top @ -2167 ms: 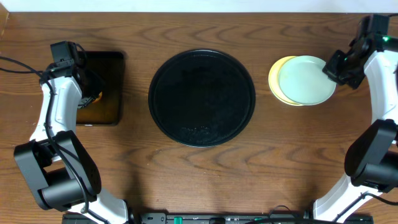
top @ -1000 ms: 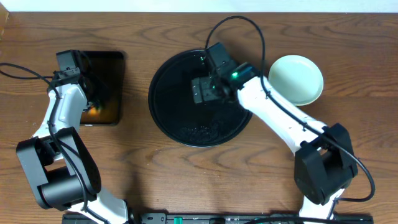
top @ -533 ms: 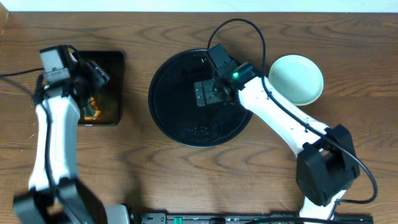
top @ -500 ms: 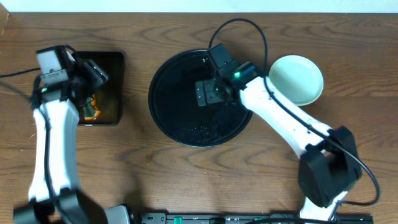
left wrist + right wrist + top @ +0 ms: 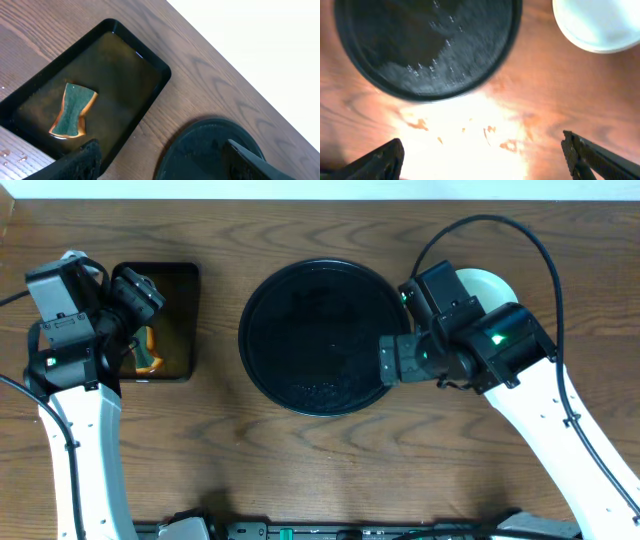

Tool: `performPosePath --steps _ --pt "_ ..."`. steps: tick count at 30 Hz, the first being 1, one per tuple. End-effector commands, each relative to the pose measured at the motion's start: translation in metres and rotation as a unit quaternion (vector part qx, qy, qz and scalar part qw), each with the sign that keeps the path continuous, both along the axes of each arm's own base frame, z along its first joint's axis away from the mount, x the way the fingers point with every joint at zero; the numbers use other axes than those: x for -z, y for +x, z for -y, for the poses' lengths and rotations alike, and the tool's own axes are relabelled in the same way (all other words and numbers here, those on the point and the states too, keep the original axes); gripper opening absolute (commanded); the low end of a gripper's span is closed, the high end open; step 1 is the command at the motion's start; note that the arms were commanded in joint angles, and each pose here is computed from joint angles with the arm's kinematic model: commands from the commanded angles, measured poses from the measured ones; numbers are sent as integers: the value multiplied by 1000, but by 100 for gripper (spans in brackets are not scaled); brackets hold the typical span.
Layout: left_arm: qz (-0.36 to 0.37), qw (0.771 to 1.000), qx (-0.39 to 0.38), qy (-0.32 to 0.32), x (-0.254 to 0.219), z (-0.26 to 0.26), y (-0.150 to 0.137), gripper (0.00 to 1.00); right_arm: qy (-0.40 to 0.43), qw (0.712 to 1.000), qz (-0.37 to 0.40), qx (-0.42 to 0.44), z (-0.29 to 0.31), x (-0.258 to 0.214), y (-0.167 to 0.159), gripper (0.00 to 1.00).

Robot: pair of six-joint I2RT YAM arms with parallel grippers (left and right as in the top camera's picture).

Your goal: Clean dirty plates on tray and stack at the side

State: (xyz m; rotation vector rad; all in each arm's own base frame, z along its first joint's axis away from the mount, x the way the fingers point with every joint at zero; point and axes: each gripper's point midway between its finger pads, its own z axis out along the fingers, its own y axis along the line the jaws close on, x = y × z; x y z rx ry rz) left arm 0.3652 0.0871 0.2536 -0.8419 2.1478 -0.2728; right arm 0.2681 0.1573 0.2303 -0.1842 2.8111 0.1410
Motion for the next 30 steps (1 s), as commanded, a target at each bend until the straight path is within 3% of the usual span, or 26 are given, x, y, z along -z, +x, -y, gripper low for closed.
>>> performPosePath --steps 1,19,22,30 --pt "3 1000 -1 -1 -3 -2 1 77 -18 1000 -19 -1 5 4 -10 99" --pt "3 1000 -1 -1 -3 -2 1 78 -50 997 -56 1 18 13 -25 99" --pt "3 1000 -1 -1 -3 -2 1 78 -67 997 -25 9 25 20 -15 99" --pt "3 1000 -1 -1 -3 -2 1 78 -12 995 97 -25 18 56 10 99"
